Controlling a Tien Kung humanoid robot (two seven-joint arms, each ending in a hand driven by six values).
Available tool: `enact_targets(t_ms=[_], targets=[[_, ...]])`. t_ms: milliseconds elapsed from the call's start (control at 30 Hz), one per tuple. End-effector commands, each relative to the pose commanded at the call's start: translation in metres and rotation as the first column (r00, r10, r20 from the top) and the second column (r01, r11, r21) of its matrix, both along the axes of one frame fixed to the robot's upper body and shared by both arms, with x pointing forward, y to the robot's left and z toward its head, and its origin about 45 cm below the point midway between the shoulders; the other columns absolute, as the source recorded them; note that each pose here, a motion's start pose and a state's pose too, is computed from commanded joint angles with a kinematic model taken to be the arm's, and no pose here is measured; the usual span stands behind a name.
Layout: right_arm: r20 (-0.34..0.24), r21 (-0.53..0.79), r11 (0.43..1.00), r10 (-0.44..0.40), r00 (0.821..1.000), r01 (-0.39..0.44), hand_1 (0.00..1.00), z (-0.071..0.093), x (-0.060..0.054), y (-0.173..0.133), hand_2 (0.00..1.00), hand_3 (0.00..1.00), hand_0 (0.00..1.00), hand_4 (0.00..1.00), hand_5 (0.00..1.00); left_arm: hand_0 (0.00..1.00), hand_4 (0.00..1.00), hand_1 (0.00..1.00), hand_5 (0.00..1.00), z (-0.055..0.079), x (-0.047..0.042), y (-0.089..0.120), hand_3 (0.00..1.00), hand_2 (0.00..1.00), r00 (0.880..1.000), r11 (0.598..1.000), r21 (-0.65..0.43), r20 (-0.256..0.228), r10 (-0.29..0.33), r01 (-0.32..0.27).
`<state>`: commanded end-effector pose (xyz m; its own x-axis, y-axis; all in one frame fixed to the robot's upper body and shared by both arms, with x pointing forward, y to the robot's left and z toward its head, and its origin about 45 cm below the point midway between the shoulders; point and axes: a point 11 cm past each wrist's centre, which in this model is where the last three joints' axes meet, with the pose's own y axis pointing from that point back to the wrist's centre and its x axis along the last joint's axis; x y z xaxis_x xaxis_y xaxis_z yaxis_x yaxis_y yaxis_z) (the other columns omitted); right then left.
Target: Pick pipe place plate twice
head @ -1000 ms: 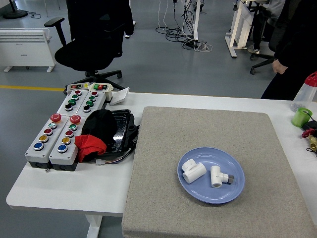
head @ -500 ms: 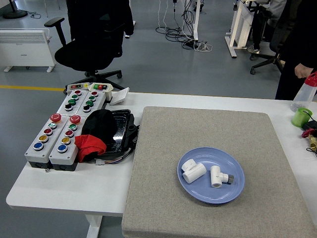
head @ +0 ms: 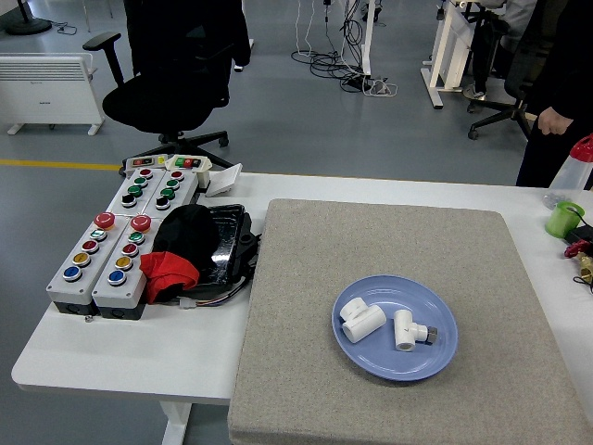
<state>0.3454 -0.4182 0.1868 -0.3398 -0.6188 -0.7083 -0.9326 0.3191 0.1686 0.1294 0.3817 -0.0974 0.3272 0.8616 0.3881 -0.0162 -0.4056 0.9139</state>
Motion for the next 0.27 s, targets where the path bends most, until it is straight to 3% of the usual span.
enact_targets(t_ms=[267], targets=[[0.017, 0.009, 1.0, 0.003, 1.0, -0.004, 0.754, 0.0048, 0.0, 0.0011, 0.821, 0.782, 0.808, 0.581, 0.753, 0.661, 0.455, 0.636, 0.998, 0.0002, 0.0011, -0.0001, 0.598, 0.656, 1.0, 1.0, -0.001, 0.003, -0.003, 0.003]])
